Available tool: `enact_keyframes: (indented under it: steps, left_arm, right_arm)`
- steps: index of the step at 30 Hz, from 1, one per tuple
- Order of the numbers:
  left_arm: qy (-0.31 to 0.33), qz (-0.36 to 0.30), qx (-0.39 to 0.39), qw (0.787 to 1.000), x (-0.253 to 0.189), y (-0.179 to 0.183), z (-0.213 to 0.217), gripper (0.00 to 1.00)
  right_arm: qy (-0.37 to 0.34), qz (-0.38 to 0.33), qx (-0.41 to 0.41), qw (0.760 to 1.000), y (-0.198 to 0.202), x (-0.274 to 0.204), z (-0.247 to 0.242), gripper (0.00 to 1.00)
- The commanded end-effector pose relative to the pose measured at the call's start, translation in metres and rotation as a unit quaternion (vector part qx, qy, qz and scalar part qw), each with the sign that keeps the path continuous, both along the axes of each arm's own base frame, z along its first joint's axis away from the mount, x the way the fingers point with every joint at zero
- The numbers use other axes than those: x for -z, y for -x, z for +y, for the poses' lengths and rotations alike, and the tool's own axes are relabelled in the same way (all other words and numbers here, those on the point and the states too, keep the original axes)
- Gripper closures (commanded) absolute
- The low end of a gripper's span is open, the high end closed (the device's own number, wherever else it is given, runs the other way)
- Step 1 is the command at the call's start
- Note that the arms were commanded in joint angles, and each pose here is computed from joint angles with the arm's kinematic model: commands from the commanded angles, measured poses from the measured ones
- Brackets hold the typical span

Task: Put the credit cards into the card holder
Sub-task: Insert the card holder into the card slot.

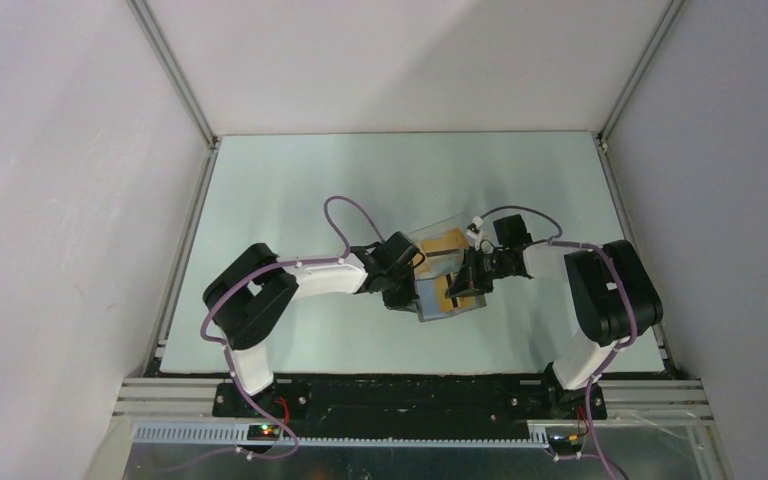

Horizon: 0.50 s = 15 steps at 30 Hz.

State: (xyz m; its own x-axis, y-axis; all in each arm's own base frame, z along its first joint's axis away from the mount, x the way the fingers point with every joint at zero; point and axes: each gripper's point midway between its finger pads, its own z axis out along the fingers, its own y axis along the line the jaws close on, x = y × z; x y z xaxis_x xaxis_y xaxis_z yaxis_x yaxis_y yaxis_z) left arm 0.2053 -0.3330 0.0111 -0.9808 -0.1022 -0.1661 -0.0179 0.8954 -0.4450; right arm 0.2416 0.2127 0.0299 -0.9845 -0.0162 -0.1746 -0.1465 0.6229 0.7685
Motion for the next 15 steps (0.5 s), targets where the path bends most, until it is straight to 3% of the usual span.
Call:
enact_keyframes:
  steps: [1,7,15]
  left_arm:
    - [-0.1,0.036,0.016,0.994,0.045,0.023,0.041,1.0]
    - [-0.098,0.031,0.017,0.995,0.043,0.021,0.04,1.0]
    - [-0.095,0.027,0.019,0.995,0.04,0.019,0.038,1.0]
  right_arm:
    - [0.015,0.033,0.005,0.999,0.014,0.011,0.001,0.91]
    - [0.059,0.027,-0.008,0.998,0.016,0.012,0.004,0.82]
    - [0.115,-0.004,-0.001,0.993,0.017,-0.005,-0.007,0.47]
